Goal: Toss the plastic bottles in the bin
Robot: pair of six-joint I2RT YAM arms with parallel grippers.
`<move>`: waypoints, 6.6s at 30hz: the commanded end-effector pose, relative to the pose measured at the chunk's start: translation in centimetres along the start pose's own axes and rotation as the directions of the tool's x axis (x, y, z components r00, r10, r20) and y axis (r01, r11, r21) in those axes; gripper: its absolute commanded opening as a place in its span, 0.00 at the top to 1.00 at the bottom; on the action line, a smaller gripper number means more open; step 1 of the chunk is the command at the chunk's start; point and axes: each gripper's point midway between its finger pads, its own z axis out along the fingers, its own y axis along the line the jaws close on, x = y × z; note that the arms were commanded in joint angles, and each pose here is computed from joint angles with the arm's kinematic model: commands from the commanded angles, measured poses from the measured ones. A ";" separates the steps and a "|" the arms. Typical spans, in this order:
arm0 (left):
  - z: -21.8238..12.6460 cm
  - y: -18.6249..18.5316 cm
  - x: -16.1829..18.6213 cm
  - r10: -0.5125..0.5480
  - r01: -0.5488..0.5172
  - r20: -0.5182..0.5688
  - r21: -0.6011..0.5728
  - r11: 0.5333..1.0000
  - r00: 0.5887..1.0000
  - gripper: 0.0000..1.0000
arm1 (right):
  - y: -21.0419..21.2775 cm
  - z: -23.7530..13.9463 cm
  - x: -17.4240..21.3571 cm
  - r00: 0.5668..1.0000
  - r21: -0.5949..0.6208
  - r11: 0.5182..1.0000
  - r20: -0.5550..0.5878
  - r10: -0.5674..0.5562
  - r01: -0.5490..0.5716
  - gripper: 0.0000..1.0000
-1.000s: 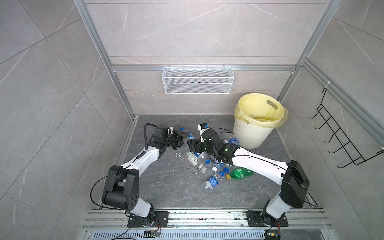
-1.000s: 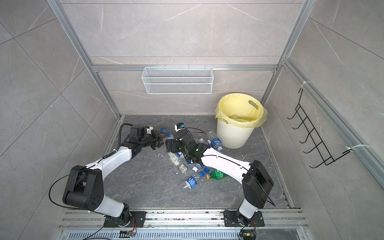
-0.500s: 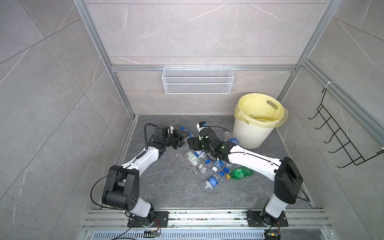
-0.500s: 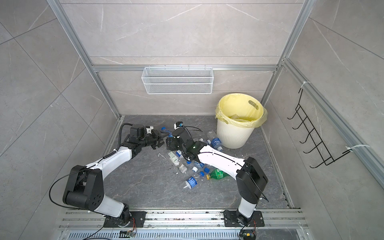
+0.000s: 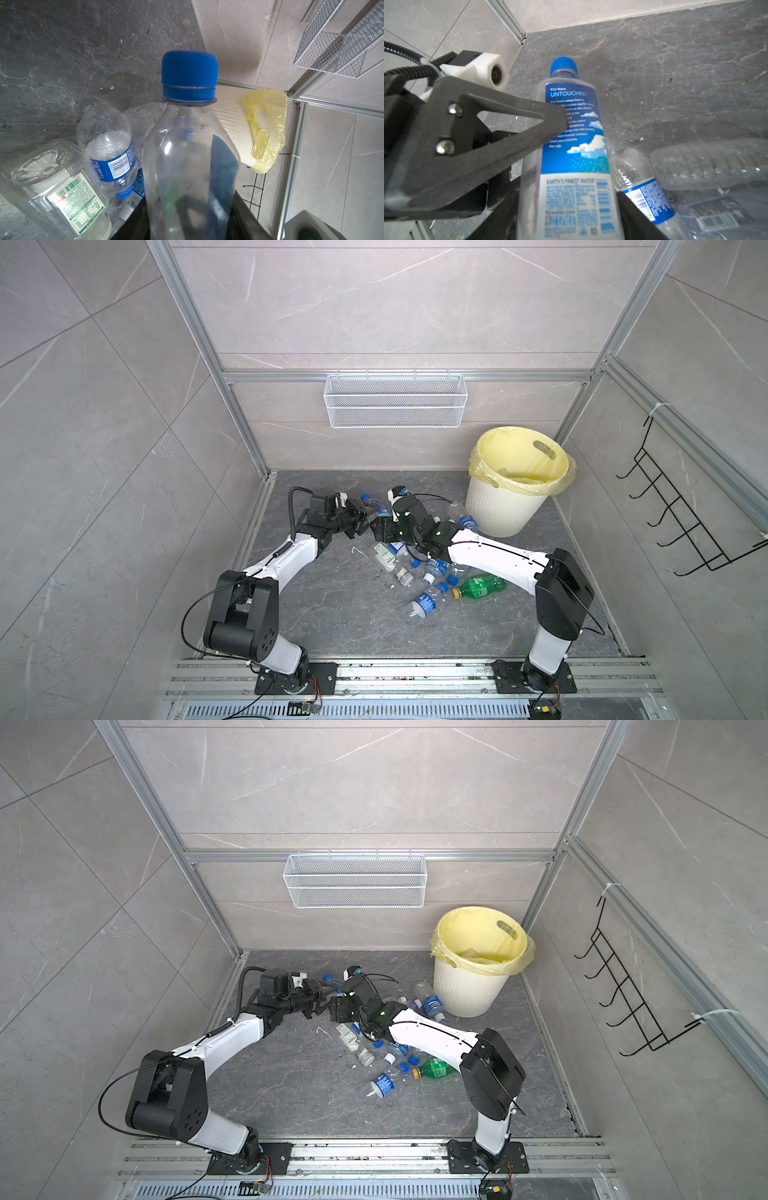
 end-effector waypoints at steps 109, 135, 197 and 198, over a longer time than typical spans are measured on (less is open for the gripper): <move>0.5 -5.9 11.9 0.726 -0.732 -0.126 -0.225 0.643 0.676 0.00 | -21.1 -22.5 2.4 0.997 0.636 0.768 0.039 0.066 -0.075 0.00; 2.2 2.2 14.7 0.579 -0.629 -0.265 -0.177 0.757 0.772 0.00 | -24.3 -16.2 16.3 0.915 0.597 0.752 -0.071 0.396 -0.279 0.00; -2.7 6.4 10.4 0.482 -0.505 -0.153 -0.300 0.809 0.863 0.00 | -11.4 -7.7 20.7 0.929 0.444 0.887 -0.367 0.054 0.124 0.31; -2.7 6.5 10.3 0.478 -0.501 -0.151 -0.301 0.812 0.865 0.00 | -11.3 -7.4 20.7 0.929 0.443 0.888 -0.367 0.052 0.125 0.35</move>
